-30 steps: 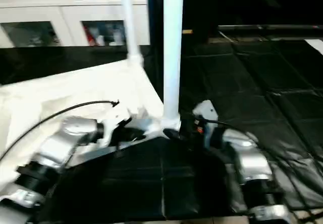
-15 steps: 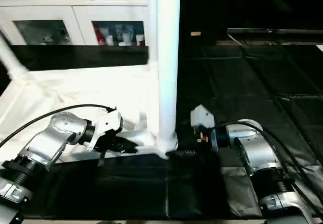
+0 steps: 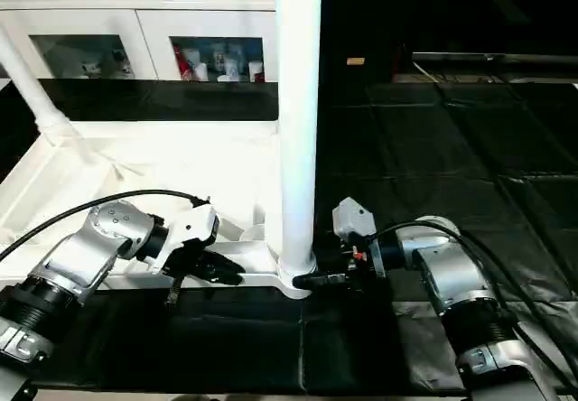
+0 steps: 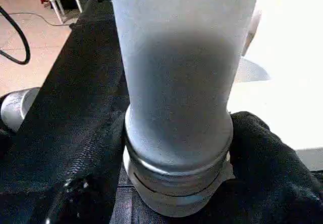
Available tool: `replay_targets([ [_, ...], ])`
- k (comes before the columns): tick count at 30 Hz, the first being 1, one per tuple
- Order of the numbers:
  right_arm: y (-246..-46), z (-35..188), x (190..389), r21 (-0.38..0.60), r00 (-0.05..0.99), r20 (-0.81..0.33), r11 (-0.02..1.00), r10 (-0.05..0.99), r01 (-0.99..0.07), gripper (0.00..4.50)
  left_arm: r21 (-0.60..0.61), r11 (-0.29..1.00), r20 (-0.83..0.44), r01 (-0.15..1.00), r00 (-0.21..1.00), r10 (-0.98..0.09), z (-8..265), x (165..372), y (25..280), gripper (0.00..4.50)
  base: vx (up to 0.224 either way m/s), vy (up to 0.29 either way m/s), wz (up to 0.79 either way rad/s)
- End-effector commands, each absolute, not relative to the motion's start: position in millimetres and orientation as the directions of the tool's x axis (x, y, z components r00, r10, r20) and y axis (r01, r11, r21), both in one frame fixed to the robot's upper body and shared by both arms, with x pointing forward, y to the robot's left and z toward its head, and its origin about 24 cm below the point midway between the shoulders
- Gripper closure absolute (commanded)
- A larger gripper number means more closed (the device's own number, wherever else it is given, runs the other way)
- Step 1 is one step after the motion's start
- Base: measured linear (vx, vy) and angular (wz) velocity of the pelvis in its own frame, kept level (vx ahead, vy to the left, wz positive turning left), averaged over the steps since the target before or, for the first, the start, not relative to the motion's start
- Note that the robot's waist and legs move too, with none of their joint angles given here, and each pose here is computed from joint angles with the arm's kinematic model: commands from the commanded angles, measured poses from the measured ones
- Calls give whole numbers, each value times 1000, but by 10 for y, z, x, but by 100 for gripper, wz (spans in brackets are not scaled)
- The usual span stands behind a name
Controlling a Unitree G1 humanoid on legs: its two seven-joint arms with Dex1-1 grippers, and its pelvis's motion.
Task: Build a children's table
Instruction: Rotate leg to tighten
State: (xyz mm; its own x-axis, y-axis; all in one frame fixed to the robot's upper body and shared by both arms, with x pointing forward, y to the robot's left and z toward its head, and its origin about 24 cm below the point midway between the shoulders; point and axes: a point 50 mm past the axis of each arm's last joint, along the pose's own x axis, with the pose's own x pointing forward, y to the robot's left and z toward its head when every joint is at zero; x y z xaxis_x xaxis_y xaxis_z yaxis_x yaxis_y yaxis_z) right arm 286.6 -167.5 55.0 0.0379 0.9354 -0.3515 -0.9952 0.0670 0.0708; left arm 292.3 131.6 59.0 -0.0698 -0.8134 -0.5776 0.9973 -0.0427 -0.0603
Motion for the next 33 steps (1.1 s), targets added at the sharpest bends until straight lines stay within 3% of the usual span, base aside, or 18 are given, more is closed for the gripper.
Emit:
replay_targets([
  [1,-1633,591,2885,54,21,-338,42,941,-998,172,-77,-146,-591,986,-163,-790,591,2856,1233,450,0,0,0],
  [7,-1619,557,2840,74,3,-325,28,946,-997,178,-76,-141,-589,987,-158,-792,588,2865,1228,450,0,0,0],
  [12,-1571,537,2810,106,70,-256,100,964,-989,178,-42,-1,-566,999,-25,-824,587,2964,1179,450,0,0,0],
  [13,-1497,498,2815,119,156,-225,186,962,-975,178,-24,108,-540,994,78,-838,590,3034,1127,450,0,0,0],
  [15,-1426,449,2820,126,234,-217,265,948,-956,178,-21,185,-512,983,148,-846,598,3074,1074,450,0,0,0],
  [17,-1312,326,2861,143,375,-255,419,891,-897,178,-19,270,-490,963,227,-842,599,3097,996,450,0,0,0],
  [25,-970,291,3002,165,638,-246,681,729,-714,178,-36,505,-421,863,445,-791,666,3168,700,450,0,0,0],
  [30,-874,328,3002,158,650,-240,690,721,-707,178,-33,542,-404,840,485,-776,712,3159,624,450,0,0,0],
  [31,-863,334,2986,175,647,-229,684,728,-708,122,-25,534,-405,845,480,-778,717,3146,618,450,0,0,0],
  [33,-874,332,2979,181,647,-225,684,729,-707,108,-19,522,-409,853,470,-782,712,3135,626,450,0,0,0],
])
